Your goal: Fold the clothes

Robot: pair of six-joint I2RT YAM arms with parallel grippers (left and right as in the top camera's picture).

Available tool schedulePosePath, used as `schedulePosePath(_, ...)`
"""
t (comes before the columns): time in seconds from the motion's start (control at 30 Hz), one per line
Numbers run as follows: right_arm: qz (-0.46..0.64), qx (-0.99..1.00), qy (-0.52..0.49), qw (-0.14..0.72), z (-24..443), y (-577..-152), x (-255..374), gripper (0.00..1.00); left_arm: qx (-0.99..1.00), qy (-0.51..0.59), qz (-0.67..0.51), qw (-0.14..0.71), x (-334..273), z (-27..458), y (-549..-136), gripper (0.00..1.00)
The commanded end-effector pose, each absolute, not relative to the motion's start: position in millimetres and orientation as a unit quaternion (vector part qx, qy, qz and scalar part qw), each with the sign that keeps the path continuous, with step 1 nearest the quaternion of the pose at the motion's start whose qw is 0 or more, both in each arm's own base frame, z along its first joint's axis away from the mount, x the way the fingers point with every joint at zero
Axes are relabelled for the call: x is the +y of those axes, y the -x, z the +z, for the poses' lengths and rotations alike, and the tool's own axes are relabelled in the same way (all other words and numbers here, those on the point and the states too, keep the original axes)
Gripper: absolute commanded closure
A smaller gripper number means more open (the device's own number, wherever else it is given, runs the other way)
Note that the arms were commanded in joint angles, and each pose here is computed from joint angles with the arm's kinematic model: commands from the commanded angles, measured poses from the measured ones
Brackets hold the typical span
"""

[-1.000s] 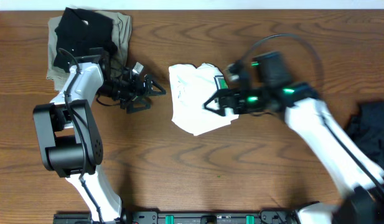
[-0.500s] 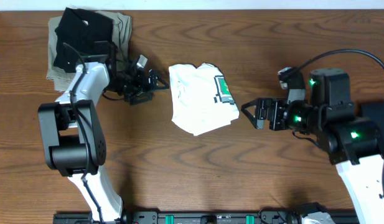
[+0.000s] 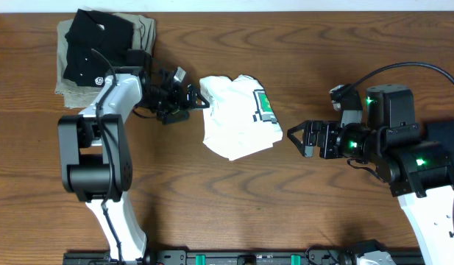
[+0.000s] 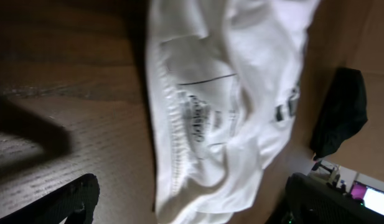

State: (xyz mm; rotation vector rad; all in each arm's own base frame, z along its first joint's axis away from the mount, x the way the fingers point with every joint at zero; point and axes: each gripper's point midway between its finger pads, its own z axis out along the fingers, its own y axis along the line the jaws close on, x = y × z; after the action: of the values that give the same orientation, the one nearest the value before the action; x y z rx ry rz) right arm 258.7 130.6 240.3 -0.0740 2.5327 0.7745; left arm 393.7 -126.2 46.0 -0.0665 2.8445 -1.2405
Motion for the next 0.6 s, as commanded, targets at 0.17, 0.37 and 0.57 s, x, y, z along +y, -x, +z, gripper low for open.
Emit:
schedulePosePath(0.17,0.28,0.926,0.031,0.25,243.3,-259.8,128.2,0.01,0.916,0.026,-0.4,-0.02,-138.5,18.0,-384.1,0.03)
schedulePosePath(0.37,0.28,0.926,0.031,0.25,243.3,-259.7,128.3,0.01,0.916,0.021,-0.4,-0.022,-157.4,15.2,-385.9,0.03)
schedulePosePath(0.57,0.278,0.93,0.028,0.239,240.1,-255.5,127.5,0.01,0.915,0.019,-0.402,-0.016,-175.4,15.5,-390.5,0.02)
